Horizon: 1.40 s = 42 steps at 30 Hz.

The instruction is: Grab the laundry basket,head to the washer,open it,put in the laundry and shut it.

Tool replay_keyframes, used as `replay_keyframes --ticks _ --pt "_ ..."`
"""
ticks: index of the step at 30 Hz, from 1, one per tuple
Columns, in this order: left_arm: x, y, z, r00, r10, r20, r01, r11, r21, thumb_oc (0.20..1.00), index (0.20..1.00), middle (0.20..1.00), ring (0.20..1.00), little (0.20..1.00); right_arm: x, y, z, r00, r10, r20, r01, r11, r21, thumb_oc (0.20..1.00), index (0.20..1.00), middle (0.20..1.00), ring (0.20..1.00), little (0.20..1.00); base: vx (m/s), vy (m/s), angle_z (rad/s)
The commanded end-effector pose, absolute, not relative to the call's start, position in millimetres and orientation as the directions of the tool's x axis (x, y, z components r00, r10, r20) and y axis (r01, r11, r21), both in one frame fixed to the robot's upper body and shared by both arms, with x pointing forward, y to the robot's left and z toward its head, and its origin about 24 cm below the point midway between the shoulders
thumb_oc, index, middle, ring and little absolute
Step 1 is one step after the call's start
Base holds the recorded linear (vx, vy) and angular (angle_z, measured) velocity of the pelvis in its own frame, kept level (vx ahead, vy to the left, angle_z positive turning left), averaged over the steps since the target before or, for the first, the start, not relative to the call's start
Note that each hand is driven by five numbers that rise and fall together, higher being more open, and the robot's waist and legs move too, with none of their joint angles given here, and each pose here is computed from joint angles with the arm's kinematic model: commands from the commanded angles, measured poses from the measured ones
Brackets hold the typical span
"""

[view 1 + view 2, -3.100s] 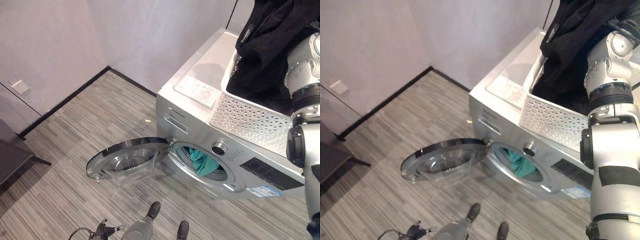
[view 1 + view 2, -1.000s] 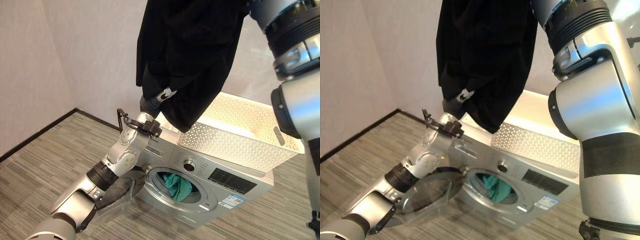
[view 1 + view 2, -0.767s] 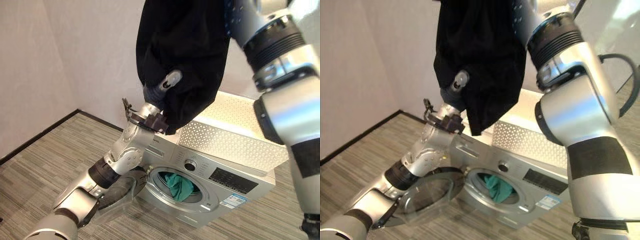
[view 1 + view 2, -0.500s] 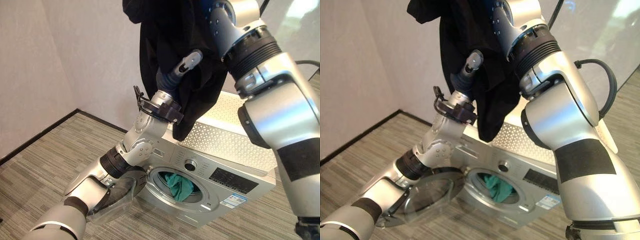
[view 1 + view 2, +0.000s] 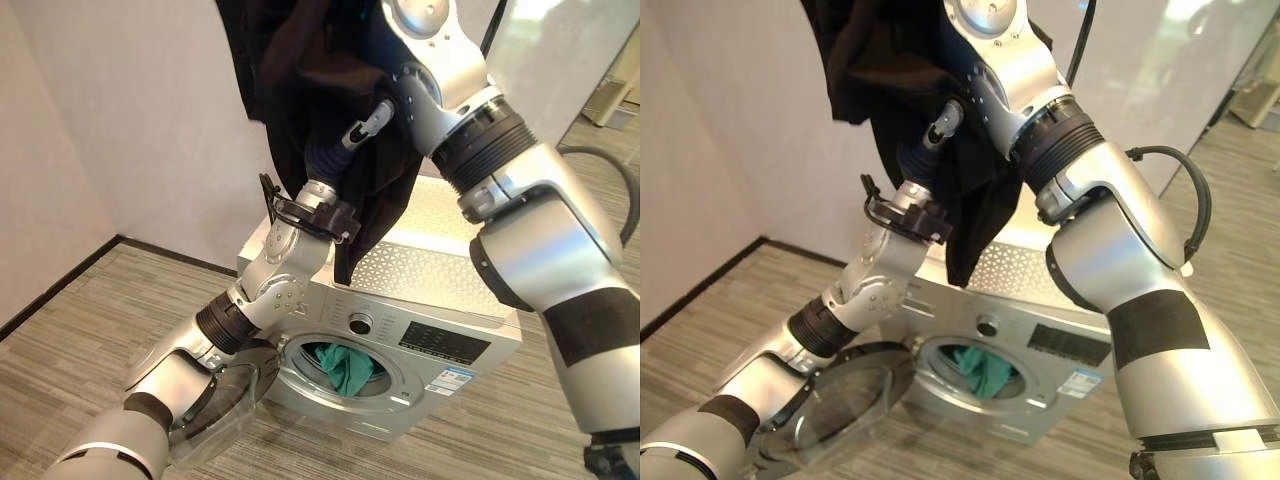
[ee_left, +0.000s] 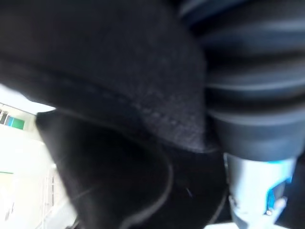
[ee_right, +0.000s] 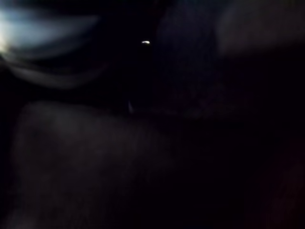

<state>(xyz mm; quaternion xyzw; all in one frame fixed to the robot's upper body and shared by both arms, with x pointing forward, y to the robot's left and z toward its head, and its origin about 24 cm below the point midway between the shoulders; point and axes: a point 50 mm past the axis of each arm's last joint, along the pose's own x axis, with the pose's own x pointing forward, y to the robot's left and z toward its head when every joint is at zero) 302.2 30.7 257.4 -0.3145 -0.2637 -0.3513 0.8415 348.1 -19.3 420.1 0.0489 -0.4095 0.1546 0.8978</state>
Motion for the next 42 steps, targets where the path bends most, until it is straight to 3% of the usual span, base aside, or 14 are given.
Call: replay_keyframes --ticks 1,4,5,18,19,20,25,26,27,28,29,30,37,42 --pt "293 46 316 0.467 -0.259 0.845 0.807 0.515 -0.288 1.0 1.0 1.0 1.0 1.0 356 -51 427 0.609 0.235 0.758 -0.195 0.97 -0.144 0.2 0.2 0.2 0.2 0.2 0.02 -0.003 -0.16" --pt "294 47 316 0.473 -0.248 0.845 0.806 0.508 -0.303 1.0 1.0 1.0 1.0 1.0 357 -57 424 0.61 0.247 0.753 -0.206 0.967 -0.151 0.2 0.2 0.2 0.2 0.2 0.0 -0.004 -0.2" --pt "295 44 314 0.477 -0.262 0.839 0.809 0.505 -0.302 0.2 0.2 0.2 0.2 0.2 358 -60 421 0.612 0.262 0.746 -0.223 0.962 -0.154 0.2 0.2 0.2 0.2 0.2 -0.01 0.002 -0.1" --pt "295 32 313 0.477 -0.296 0.828 0.807 0.521 -0.278 0.2 0.2 0.2 0.2 0.2 352 -51 409 0.588 0.347 0.73 -0.386 0.914 -0.124 0.2 0.2 0.2 0.2 0.2 -0.02 0.0 -0.08" --pt "295 32 314 0.478 -0.293 0.828 0.806 0.522 -0.28 0.2 0.2 0.2 0.2 0.2 351 -51 410 0.583 0.355 0.731 -0.387 0.912 -0.133 0.504 0.504 0.504 0.504 0.504 -0.03 0.002 -0.11" --pt "295 32 314 0.478 -0.293 0.828 0.806 0.522 -0.28 0.2 0.2 0.2 0.2 0.2 351 -51 410 0.584 0.355 0.731 -0.387 0.912 -0.133 1.0 1.0 1.0 1.0 1.0 -0.01 0.0 -0.12" --pt "294 36 312 0.477 -0.287 0.831 0.804 0.523 -0.281 0.2 0.2 0.2 0.2 0.2 346 -59 416 0.556 0.344 0.757 -0.318 0.929 -0.188 1.0 1.0 1.0 1.0 1.0 -0.01 -0.001 -0.06" --pt "295 40 312 0.474 -0.282 0.834 0.798 0.539 -0.271 0.2 0.2 0.2 0.2 0.2 341 -67 428 0.525 0.336 0.782 -0.177 0.942 -0.285 1.0 1.0 1.0 1.0 1.0 0.0 0.0 0.0" --pt "295 40 312 0.474 -0.282 0.834 0.798 0.538 -0.271 0.2 0.2 0.2 0.2 0.2 341 -67 428 0.525 0.335 0.782 -0.176 0.942 -0.286 1.0 1.0 1.0 1.0 1.0 0.0 0.0 0.0" --pt "295 42 313 0.471 -0.282 0.836 0.792 0.552 -0.26 0.2 0.2 0.2 0.2 0.2 334 -74 438 0.481 0.342 0.808 -0.042 0.929 -0.368 1.0 1.0 1.0 1.0 1.0 0.0 0.0 0.0" --pt "297 47 313 0.462 -0.287 0.839 0.783 0.577 -0.234 0.2 0.2 0.2 0.2 0.2 324 -93 453 0.424 0.38 0.822 0.217 0.839 -0.5 1.0 1.0 1.0 1.0 1.0 0.0 0.001 0.04" --pt "300 48 311 0.464 -0.299 0.834 0.779 0.585 -0.224 0.2 0.2 0.2 0.2 0.2 323 -107 458 0.433 0.394 0.811 0.328 0.769 -0.549 1.0 1.0 1.0 1.0 1.0 0.01 -0.009 0.08" --pt "298 58 313 0.428 -0.29 0.856 0.747 0.647 -0.154 0.2 0.2 0.2 0.2 0.2 311 -188 467 0.427 0.245 0.87 0.546 0.697 -0.465 1.0 1.0 1.0 1.0 1.0 0.0 -0.004 -0.01" --pt "292 65 320 0.383 -0.285 0.879 0.726 0.681 -0.096 0.2 0.2 0.2 0.2 0.2 293 -233 473 0.391 0.178 0.903 0.745 0.515 -0.424 1.0 1.0 1.0 1.0 1.0 0.0 -0.002 -0.02"
